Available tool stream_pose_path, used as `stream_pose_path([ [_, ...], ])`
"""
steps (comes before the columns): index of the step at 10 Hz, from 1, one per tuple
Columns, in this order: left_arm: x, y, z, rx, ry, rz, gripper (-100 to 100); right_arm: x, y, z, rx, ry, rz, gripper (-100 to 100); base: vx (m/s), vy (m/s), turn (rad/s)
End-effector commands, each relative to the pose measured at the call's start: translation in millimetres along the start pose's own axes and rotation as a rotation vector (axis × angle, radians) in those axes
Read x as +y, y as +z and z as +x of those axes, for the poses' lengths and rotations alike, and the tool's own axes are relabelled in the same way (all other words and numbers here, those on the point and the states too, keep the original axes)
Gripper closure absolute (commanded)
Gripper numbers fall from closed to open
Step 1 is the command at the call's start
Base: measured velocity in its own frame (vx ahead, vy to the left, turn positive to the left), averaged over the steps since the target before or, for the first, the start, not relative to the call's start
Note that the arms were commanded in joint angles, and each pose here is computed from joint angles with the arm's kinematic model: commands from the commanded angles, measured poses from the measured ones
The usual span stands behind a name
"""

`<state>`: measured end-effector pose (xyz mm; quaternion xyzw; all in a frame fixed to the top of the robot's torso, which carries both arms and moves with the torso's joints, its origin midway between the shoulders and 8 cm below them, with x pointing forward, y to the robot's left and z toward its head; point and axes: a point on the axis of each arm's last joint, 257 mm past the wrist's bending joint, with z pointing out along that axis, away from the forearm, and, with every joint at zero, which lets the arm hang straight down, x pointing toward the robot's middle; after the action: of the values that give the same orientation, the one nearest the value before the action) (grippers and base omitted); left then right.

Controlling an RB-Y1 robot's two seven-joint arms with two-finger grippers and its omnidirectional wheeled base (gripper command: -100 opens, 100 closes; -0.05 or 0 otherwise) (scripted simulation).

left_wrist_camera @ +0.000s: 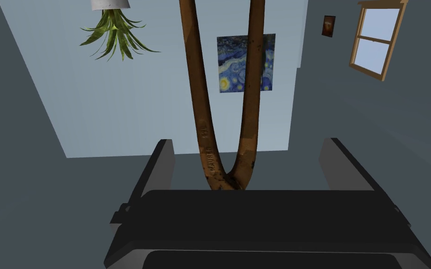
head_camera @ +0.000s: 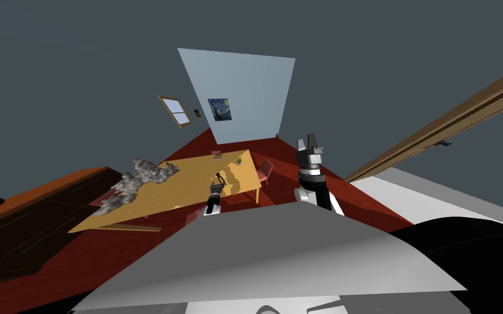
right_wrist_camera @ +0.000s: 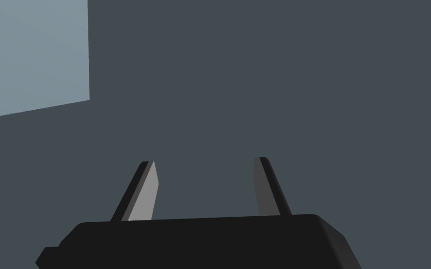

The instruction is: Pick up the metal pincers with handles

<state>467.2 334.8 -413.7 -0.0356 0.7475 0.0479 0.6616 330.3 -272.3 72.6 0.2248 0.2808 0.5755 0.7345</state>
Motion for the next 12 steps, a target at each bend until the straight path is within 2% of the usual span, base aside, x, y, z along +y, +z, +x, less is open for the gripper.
stream_pose_path([
  [1,-12,-2.8,2.8,0.001,0.007,0.027,-100,0,0.0,0,0.0,0.0,0.0,0,0.091,0.01,0.094],
  [2,-31,-5.4,2.3,-0.001,0.008,0.06,-100,0,0.1,0,0.0,0.0,0.0,0,0.099,0.005,0.195],
  [3,-31,-5.6,2.8,0.001,0.011,0.062,-100,0,0.0,0,0.0,0.0,0.0,0,0.075,0.003,0.115],
  [4,-50,-9.1,3.3,0.002,0.013,0.095,-100,0,0.1,0,0.0,0.0,0.0,0,0.073,0.017,0.235],
  [5,-50,-8.5,1.6,-0.002,0.015,0.096,-100,0,0.0,0,0.0,0.0,0.0,0,0.061,0.009,0.141],
  [7,-84,-15.0,-2.2,-0.008,0.011,0.153,-100,0,0.0,0,0.0,0.0,0.0,0,0.092,0.013,0.304],
  [8,-86,-15.3,-1.6,-0.007,0.022,0.16,-100,0,0.0,0,0.0,0.0,0.0,0,0.109,-0.007,0.119],
  [9,-103,-18.9,-4.1,-0.01,0.022,0.188,-100,0,0.1,0,0.0,0.0,0.0,0,0.071,0.002,0.155],
  [11,-100,-17.6,-2.7,-0.01,0.024,0.185,-100,0,0.1,0,0.0,0.0,0.0,0,-0.011,-0.01,0.026],
  [12,-100,-17.8,-2.7,-0.01,0.023,0.187,100,0,0.1,0,0.0,0.0,0.0,0,0.0,0.0,0.0],
])
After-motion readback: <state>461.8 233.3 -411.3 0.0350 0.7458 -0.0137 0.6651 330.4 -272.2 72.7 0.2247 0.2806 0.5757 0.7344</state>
